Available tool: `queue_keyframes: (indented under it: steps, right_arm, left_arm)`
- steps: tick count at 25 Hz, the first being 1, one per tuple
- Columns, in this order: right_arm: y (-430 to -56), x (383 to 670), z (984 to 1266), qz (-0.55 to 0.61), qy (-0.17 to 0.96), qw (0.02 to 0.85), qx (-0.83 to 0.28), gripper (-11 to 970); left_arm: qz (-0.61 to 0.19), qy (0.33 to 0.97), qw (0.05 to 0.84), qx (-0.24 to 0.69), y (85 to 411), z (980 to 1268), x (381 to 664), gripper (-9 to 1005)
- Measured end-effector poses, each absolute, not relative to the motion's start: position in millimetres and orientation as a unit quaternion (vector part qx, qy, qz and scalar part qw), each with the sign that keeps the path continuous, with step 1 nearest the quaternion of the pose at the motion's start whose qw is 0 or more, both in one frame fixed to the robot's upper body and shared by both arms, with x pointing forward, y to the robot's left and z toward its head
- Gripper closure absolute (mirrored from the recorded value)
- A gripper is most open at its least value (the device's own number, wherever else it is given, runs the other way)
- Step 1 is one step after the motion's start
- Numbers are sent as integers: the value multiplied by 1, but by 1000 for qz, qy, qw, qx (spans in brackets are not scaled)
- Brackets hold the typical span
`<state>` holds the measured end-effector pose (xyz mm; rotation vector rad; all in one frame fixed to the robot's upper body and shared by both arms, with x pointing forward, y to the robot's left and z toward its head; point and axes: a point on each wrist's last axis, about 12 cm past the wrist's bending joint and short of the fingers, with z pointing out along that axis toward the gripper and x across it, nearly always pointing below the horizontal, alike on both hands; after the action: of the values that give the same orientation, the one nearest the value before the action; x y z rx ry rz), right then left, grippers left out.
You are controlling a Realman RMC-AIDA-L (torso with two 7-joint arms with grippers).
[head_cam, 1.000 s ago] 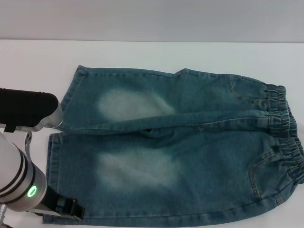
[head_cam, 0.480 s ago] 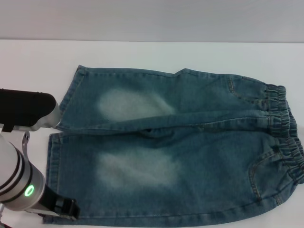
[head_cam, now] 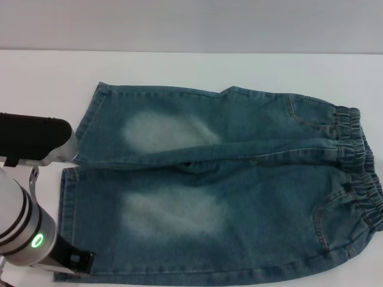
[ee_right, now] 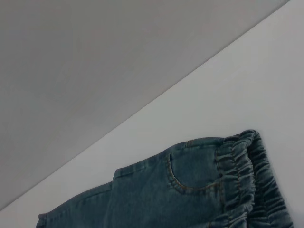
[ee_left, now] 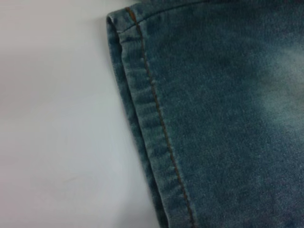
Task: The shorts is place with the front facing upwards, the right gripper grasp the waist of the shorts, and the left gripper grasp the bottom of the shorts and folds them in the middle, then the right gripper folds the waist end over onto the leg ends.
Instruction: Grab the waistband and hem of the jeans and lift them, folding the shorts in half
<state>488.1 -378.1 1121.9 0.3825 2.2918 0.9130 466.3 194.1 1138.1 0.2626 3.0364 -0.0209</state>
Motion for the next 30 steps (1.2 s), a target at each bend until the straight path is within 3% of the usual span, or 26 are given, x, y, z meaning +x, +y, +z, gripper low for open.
queue_keyframes:
  steps: [3,11,22,30]
  right_arm:
    - [-378,488,1122,347,871,317,145,197]
    - [-379,487,1121,347,871,315,147,198]
    - [-379,487,1121,349,871,314,144,201]
    - [-379,487,1121,349,871,314,144,203]
  left_arm:
    - [-9,995,50,88,193,1140,467,692]
    - [-23,994,55,94,188,1146,466,998]
    - [-22,992,63,102,182,1152,466,891]
    - [-13,994,61,91,186,1146,468,757]
